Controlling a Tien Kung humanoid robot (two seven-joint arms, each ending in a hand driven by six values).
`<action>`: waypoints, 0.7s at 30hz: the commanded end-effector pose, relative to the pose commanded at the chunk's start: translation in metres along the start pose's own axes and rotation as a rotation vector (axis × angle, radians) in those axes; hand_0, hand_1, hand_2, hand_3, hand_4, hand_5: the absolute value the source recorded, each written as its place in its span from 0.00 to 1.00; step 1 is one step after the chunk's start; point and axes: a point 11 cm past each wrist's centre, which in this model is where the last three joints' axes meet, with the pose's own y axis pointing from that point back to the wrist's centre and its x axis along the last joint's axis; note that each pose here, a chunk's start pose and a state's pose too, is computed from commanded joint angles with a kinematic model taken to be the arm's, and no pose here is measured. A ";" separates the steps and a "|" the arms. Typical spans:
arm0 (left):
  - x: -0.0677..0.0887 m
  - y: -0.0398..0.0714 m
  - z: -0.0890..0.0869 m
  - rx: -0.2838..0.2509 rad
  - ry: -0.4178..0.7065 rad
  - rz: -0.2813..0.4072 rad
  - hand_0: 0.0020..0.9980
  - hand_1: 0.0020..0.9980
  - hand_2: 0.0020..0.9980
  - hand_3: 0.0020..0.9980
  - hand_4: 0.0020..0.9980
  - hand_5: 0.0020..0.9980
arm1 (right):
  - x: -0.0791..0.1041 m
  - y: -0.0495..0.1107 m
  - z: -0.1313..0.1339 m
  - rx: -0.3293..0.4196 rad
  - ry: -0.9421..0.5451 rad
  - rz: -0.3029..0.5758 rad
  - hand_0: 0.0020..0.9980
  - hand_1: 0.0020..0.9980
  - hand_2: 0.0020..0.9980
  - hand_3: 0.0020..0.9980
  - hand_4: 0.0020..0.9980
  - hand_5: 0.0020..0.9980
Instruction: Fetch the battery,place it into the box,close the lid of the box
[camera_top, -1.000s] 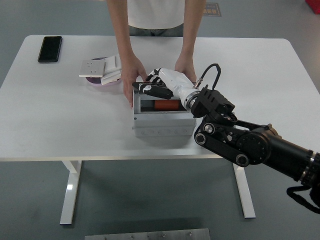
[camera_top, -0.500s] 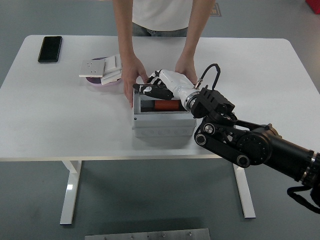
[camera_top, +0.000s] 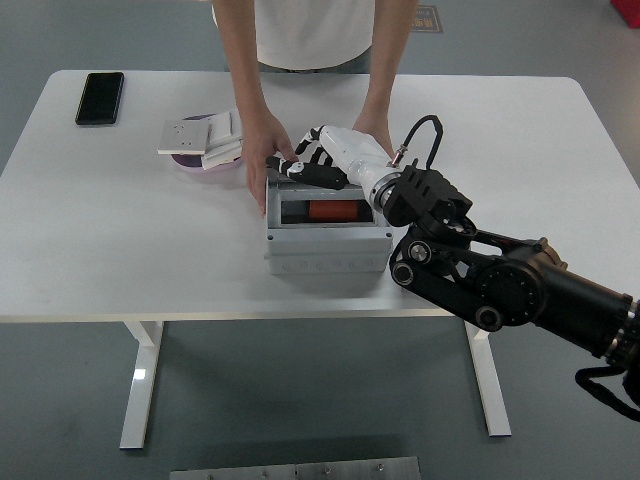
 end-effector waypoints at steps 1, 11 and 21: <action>0.000 0.000 0.000 0.000 0.000 0.000 0.63 0.75 0.58 0.50 0.38 0.00 | 0.000 0.000 0.000 0.000 0.000 -0.001 0.32 0.44 0.53 0.68 0.94 1.00; 0.001 0.000 -0.001 0.000 0.000 0.003 0.63 0.75 0.58 0.50 0.38 0.00 | -0.010 0.001 0.003 -0.007 -0.002 -0.026 0.32 0.46 0.52 0.68 0.94 1.00; 0.001 0.000 -0.002 0.002 0.000 0.002 0.63 0.74 0.58 0.50 0.38 0.00 | -0.012 0.002 0.004 -0.008 -0.006 -0.026 0.31 0.45 0.52 0.69 0.94 1.00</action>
